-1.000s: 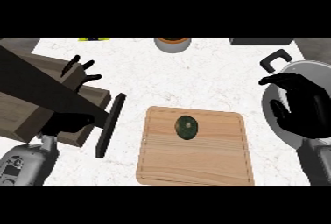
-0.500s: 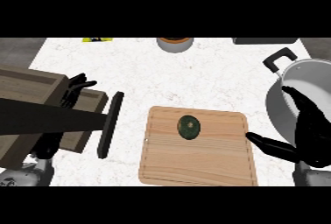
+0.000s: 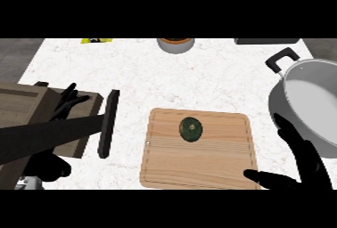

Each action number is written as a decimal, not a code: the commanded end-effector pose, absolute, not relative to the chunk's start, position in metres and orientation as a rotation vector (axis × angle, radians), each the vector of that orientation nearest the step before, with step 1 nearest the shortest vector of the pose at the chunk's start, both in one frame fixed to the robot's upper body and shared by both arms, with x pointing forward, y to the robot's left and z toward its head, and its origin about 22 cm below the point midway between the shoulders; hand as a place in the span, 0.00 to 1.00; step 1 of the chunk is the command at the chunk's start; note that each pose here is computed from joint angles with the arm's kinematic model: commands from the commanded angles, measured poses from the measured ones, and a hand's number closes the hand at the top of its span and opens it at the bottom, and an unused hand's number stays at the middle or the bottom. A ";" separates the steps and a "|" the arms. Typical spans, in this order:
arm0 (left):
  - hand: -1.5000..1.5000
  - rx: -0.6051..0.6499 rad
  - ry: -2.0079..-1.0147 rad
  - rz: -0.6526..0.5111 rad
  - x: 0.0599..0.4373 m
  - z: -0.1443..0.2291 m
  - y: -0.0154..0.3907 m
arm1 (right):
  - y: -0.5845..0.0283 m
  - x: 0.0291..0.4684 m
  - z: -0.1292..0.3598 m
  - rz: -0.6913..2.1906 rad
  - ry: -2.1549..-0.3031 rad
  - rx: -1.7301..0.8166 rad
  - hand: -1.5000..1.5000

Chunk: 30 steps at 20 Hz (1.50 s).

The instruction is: Pick the squash from the cutting board and place it in the pot

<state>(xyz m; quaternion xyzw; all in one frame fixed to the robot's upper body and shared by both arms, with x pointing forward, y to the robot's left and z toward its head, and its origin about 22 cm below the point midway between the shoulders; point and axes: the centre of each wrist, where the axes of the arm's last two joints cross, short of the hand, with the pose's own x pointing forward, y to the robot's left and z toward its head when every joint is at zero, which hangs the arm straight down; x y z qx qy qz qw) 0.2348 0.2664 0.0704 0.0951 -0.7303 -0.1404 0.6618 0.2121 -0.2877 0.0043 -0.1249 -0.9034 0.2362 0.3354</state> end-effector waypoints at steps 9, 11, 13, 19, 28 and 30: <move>0.50 0.142 -1.682 0.002 0.221 0.038 0.242 | -0.259 0.194 0.001 1.057 -1.905 -0.538 0.00; 0.50 0.123 -1.696 -0.007 0.234 0.046 0.233 | -0.238 0.197 0.007 1.073 -1.892 -0.513 0.00; 0.50 0.123 -1.698 0.007 0.234 0.031 0.236 | -0.213 0.204 0.005 1.081 -1.853 -0.506 0.00; 0.50 0.132 -1.706 0.028 0.238 0.022 0.241 | -0.178 0.206 0.002 1.167 -1.674 -0.608 0.00; 0.50 0.098 -1.705 0.026 0.235 0.013 0.228 | -0.172 0.243 -0.014 1.178 -1.636 -0.560 0.00; 0.50 0.126 -1.718 0.028 0.238 0.007 0.227 | -0.134 0.246 -0.022 1.191 -1.638 -0.571 0.00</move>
